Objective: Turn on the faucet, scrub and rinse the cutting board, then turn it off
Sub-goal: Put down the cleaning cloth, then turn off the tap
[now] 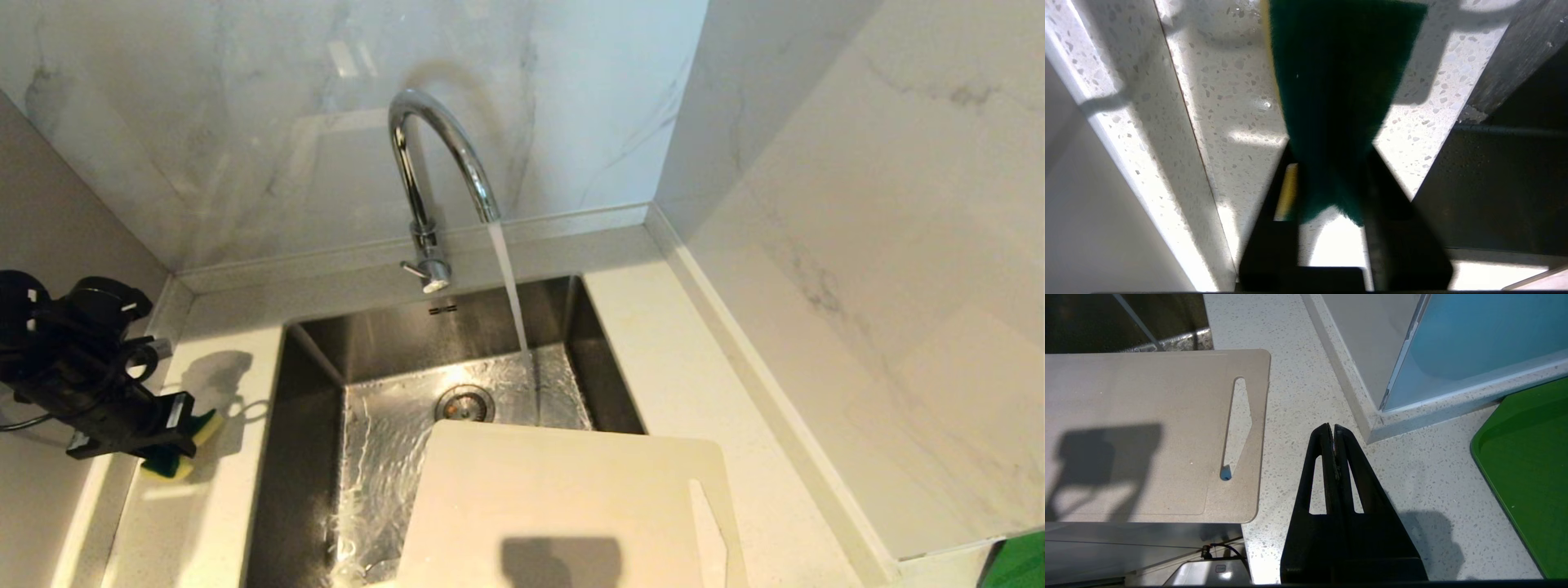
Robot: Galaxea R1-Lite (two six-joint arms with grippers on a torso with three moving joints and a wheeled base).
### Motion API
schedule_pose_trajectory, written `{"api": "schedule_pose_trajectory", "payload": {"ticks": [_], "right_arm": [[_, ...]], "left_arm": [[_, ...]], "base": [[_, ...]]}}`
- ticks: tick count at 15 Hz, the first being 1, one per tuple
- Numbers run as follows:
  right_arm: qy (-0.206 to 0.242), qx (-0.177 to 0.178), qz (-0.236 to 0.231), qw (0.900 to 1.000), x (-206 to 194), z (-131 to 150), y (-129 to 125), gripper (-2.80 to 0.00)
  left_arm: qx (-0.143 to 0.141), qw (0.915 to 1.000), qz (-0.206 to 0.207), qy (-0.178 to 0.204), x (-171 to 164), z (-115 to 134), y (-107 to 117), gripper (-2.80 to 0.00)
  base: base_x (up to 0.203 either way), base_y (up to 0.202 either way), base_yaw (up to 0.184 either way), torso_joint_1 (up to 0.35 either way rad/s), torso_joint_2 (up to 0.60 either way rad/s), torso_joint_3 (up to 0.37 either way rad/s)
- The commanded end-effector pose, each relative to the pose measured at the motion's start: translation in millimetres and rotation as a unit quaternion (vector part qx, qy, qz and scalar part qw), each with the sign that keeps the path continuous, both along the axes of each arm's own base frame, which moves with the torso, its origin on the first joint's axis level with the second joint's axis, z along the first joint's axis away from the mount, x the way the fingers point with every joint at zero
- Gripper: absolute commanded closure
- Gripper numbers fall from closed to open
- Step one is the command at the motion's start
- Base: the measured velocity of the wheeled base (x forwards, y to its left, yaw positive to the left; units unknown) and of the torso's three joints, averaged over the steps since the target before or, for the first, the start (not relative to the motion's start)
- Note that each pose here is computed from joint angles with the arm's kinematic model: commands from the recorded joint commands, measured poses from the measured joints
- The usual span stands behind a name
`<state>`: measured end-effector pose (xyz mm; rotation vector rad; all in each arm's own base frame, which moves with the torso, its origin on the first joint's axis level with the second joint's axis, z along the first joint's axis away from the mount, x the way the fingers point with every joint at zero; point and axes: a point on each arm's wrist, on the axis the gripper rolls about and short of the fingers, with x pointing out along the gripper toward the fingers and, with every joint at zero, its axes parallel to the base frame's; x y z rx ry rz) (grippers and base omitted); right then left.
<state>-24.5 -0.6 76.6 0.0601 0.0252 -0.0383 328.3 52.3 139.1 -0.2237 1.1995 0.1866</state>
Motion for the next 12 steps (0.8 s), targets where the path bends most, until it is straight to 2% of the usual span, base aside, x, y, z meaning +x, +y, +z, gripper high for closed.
{"api": "schedule_pose_trajectory", "payload": {"ticks": [1,5,7,9,12], "right_arm": [[0.0,0.0,0.0,1.0,0.0,0.0,0.0,0.0],[0.0,0.0,0.0,1.0,0.0,0.0,0.0,0.0],[0.0,0.0,0.0,1.0,0.0,0.0,0.0,0.0],[0.0,0.0,0.0,1.0,0.0,0.0,0.0,0.0],[0.0,0.0,0.0,1.0,0.0,0.0,0.0,0.0]], "left_arm": [[0.001,1.0,-0.002,0.0,0.2,0.9,-0.2,-2.8],[0.008,0.9997,-0.02,-0.01,-2.8,8.8,-4.5,-2.8],[0.019,0.9984,-0.041,-0.035,-8.1,26.0,-8.5,-2.8],[0.039,0.9913,-0.099,-0.078,-7.3,50.0,-22.0,-2.8],[0.031,0.9772,-0.173,-0.12,2.0,68.6,-59.5,-2.8]], "base": [[0.0,0.0,0.0,0.0,0.0,0.0],[0.0,0.0,0.0,0.0,0.0,0.0],[0.0,0.0,0.0,0.0,0.0,0.0],[0.0,0.0,0.0,0.0,0.0,0.0],[0.0,0.0,0.0,0.0,0.0,0.0]]}}
